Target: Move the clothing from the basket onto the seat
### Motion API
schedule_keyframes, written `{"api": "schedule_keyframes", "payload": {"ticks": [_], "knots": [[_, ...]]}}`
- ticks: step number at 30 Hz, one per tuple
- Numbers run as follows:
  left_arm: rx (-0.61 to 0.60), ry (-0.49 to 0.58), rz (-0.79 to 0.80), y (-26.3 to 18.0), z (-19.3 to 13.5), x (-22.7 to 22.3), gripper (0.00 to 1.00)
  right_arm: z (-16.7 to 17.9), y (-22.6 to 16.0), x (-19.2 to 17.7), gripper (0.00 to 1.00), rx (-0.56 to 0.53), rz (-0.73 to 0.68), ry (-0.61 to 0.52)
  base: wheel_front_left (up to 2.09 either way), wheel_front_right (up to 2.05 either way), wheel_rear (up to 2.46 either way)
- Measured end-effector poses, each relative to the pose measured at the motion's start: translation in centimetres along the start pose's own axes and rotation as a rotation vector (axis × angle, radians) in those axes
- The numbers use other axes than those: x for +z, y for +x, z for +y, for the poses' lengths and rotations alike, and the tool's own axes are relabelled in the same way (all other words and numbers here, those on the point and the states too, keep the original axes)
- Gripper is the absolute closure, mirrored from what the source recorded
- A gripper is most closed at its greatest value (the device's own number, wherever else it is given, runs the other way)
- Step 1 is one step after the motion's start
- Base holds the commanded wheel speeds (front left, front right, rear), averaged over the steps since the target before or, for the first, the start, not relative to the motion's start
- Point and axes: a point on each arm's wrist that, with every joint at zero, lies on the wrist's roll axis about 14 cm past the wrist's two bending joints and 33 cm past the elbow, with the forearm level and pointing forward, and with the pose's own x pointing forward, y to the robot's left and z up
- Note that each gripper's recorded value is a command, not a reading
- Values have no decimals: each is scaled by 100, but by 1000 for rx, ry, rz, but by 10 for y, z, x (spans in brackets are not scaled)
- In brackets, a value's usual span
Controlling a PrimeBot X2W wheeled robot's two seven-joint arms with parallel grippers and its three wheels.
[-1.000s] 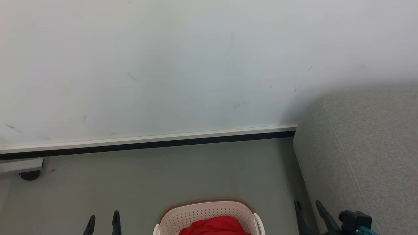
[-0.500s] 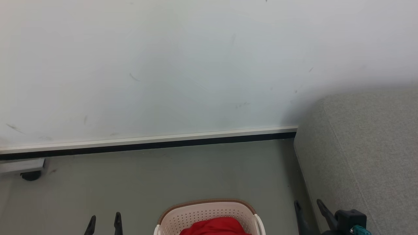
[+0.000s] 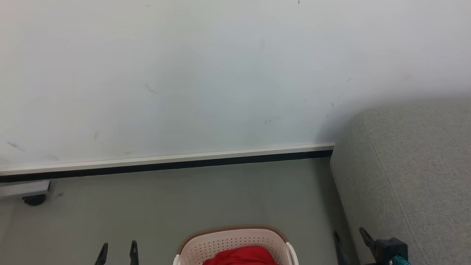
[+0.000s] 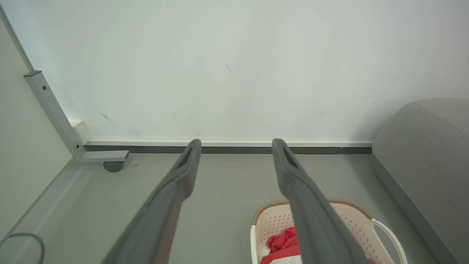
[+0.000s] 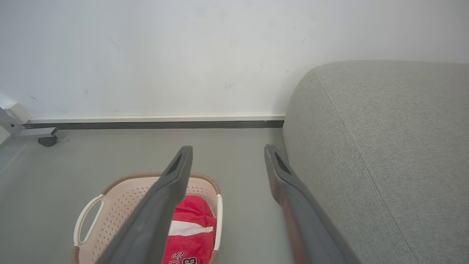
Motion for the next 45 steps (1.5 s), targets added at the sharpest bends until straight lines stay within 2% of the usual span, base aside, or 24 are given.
{"api": "schedule_keyframes", "payload": {"ticks": [19,26,35,40,45], "knots": [[-3,-14,33,-2,0,-10,0,1,-3,3,0,0,-4,11,0,0,0],[-64,-21,66,-1,-18,-20,0,0,-3,3,0,-4,-1,14,0,0,0],[-235,-87,243,1,-73,-69,0,-11,-1,4,0,-37,-3,-1,0,0,0],[-391,-66,349,14,-120,-95,0,-24,7,3,0,-66,3,-3,0,0,0],[-498,-32,412,39,-154,-119,0,-32,22,1,0,-77,2,-2,0,0,0]]}}
